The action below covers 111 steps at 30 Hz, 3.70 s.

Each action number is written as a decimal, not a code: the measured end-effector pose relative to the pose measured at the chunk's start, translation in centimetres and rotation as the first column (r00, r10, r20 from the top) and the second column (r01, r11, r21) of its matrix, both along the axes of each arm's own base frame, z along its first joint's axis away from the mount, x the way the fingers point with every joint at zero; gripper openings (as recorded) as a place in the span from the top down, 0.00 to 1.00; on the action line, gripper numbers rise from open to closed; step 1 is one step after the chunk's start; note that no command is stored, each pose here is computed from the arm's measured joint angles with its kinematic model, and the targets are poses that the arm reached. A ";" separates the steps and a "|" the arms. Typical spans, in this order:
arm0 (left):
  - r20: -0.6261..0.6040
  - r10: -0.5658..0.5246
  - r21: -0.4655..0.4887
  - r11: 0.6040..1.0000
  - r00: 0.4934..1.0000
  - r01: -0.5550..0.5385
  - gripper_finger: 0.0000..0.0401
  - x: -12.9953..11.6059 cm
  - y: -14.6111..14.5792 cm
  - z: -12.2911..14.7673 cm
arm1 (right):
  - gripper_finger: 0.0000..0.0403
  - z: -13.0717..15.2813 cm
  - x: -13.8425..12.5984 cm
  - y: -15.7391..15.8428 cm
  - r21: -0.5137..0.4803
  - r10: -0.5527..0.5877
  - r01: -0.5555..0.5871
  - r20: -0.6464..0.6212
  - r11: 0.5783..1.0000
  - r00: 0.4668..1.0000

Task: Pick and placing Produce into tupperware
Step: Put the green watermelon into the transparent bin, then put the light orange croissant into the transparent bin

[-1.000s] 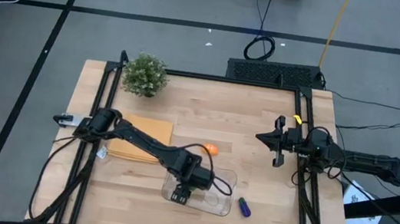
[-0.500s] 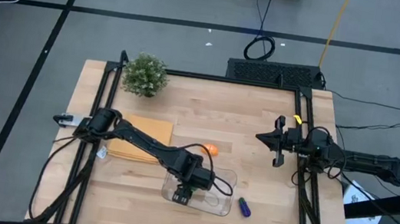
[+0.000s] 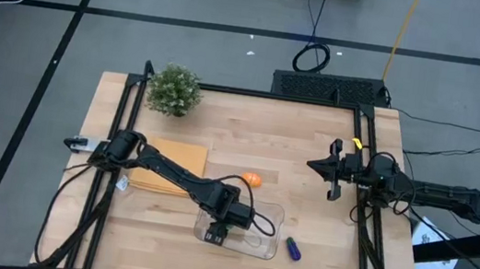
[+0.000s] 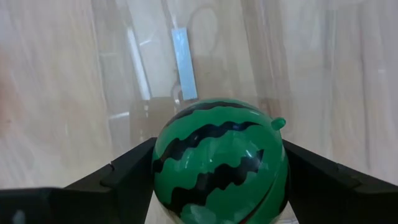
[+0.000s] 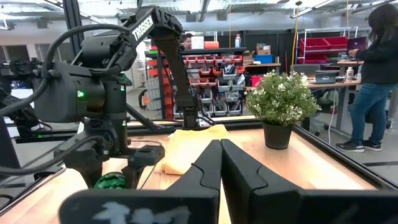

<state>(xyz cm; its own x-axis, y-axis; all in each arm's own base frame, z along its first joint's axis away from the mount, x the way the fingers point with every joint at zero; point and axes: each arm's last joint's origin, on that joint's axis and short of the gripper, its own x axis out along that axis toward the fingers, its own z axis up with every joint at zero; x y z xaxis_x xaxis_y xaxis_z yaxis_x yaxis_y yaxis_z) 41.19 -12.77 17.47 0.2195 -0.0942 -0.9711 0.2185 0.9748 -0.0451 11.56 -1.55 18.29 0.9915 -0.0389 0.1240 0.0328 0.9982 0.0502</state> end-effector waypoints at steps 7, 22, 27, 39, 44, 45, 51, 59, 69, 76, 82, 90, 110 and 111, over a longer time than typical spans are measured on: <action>0.000 -0.027 -0.005 1.000 1.000 0.027 0.26 0.0 0.0 0.0 | 1.00 0.0 0.0 0.0 0.000 0.000 0.000 0.000 1.000 1.000; -0.017 -0.070 -0.006 0.998 0.997 0.070 0.26 -0.4 0.3 -1.3 | 1.00 0.0 0.0 0.0 0.000 0.000 0.000 0.000 1.000 1.000; -0.011 -0.081 -0.005 0.997 0.997 0.081 0.26 -0.4 0.3 -1.3 | 1.00 0.0 0.0 0.0 0.000 0.000 0.000 0.000 1.000 1.000; -0.003 -0.091 -0.009 0.996 0.996 0.091 0.26 -0.3 0.4 -1.3 | 1.00 0.0 0.0 0.0 0.000 0.000 0.000 0.000 1.000 1.000; -0.005 -0.092 -0.026 0.995 0.996 0.092 0.26 -0.3 0.4 -1.3 | 1.00 0.0 0.0 0.0 0.000 0.000 0.000 0.000 1.000 1.000; -0.005 -0.092 -0.027 0.995 0.996 0.092 0.26 -0.3 0.4 -1.3 | 1.00 0.0 0.0 0.0 0.000 0.000 0.000 0.000 1.000 1.000; -0.005 -0.087 -0.034 0.996 0.996 0.086 0.18 -0.3 0.3 -1.3 | 1.00 0.0 0.0 0.0 0.000 0.000 0.000 0.000 1.000 1.000; -0.003 -0.090 -0.032 0.995 0.996 0.090 0.12 -0.3 0.3 -1.3 | 1.00 0.0 0.0 0.0 0.000 0.000 0.000 0.000 1.000 1.000; 0.002 -0.087 -0.029 0.996 0.996 0.087 0.12 -0.2 0.3 -1.1 | 1.00 0.0 0.0 0.0 0.000 0.000 0.000 0.000 1.000 1.000; -0.010 -0.087 -0.031 0.996 0.996 0.087 0.12 -0.4 0.4 -0.9 | 1.00 0.0 0.0 0.0 0.000 0.000 0.000 0.000 1.000 1.000; 0.028 -0.093 -0.034 0.995 0.995 0.094 0.12 -0.6 0.4 0.6 | 1.00 0.0 0.0 0.0 0.000 0.000 0.000 0.000 1.000 1.000; 0.027 -0.111 -0.030 0.993 0.993 0.112 0.12 -1.3 0.6 2.0 | 1.00 0.0 0.0 0.0 0.000 0.000 0.000 -0.002 1.000 1.000; 0.280 -0.060 0.022 0.998 0.958 0.056 0.55 -4.4 4.1 12.0 | 1.00 -0.1 0.2 0.0 0.002 -0.001 0.001 -0.014 1.000 1.000; 0.268 -0.059 0.026 0.998 0.962 0.054 0.61 -4.4 4.2 11.8 | 1.00 -0.1 0.2 0.0 0.002 -0.001 0.001 -0.014 1.000 1.000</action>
<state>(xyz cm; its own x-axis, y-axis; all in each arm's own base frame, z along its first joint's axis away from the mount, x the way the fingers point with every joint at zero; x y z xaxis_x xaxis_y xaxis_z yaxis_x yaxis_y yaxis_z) 36.77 -8.52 29.32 0.4673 -0.0972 -0.8787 0.2753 0.9605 0.0402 11.72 -1.59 18.15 0.9931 -0.0400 0.1103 0.0345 0.9981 0.0513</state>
